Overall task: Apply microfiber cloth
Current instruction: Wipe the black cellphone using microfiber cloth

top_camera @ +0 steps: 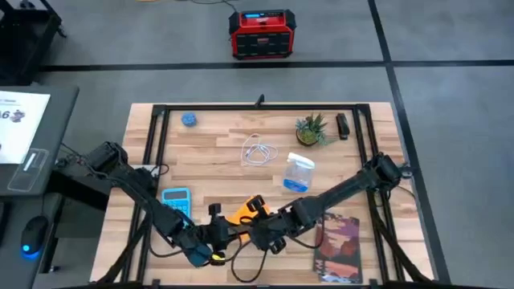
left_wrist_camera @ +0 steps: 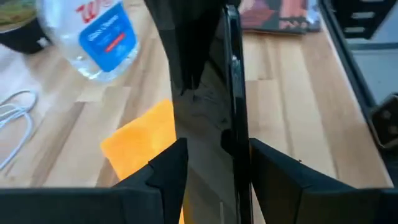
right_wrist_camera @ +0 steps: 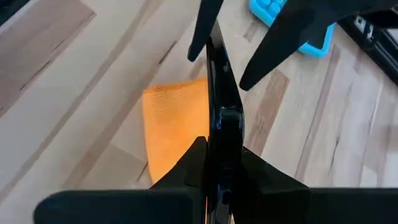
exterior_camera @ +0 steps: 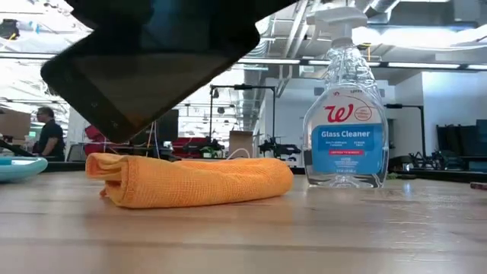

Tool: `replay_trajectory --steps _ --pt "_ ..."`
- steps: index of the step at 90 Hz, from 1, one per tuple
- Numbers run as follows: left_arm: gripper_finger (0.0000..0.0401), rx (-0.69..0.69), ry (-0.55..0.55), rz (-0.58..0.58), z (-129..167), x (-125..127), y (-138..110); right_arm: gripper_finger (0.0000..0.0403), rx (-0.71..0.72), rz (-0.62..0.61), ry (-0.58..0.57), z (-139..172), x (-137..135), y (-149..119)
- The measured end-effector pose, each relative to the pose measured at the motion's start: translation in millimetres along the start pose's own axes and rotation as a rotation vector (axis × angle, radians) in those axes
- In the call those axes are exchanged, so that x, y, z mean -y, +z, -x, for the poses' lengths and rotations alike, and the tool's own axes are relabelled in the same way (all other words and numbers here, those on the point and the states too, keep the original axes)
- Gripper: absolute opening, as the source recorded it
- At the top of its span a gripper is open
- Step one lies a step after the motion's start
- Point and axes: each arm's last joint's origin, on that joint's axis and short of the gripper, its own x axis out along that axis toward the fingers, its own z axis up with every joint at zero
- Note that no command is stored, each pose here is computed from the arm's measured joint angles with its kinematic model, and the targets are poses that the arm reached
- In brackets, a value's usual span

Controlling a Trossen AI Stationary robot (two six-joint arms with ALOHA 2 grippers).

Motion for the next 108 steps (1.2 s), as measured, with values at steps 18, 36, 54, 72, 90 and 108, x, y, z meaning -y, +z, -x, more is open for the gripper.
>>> replay_trajectory --steps 18,36,54,72,90,108 --pt "0.0129 -0.021 0.016 0.085 -2.3 -3.6 -0.9 0.0022 -0.003 -0.031 -0.002 0.0 0.0 -0.3" --pt "0.0043 -0.03 0.017 0.098 -2.5 -4.2 -1.7 0.0024 -0.001 -0.06 -0.009 -0.1 0.5 0.0" --pt "0.0015 -0.037 0.025 0.117 -2.4 -4.9 -2.7 0.0042 0.008 -0.059 -0.005 -0.1 0.6 0.8" --pt "0.001 -0.047 0.062 0.201 0.2 -5.6 -7.1 0.0096 -0.011 -0.057 -0.016 7.6 3.2 -0.9" --pt "0.0009 0.002 0.107 0.305 10.8 -1.9 -12.7 0.0135 -0.071 -0.174 -0.084 36.4 12.7 -7.3" --pt "0.0009 0.101 0.215 0.416 38.3 -0.2 -30.1 0.0134 -0.034 -0.18 -0.049 32.6 3.8 -17.0"
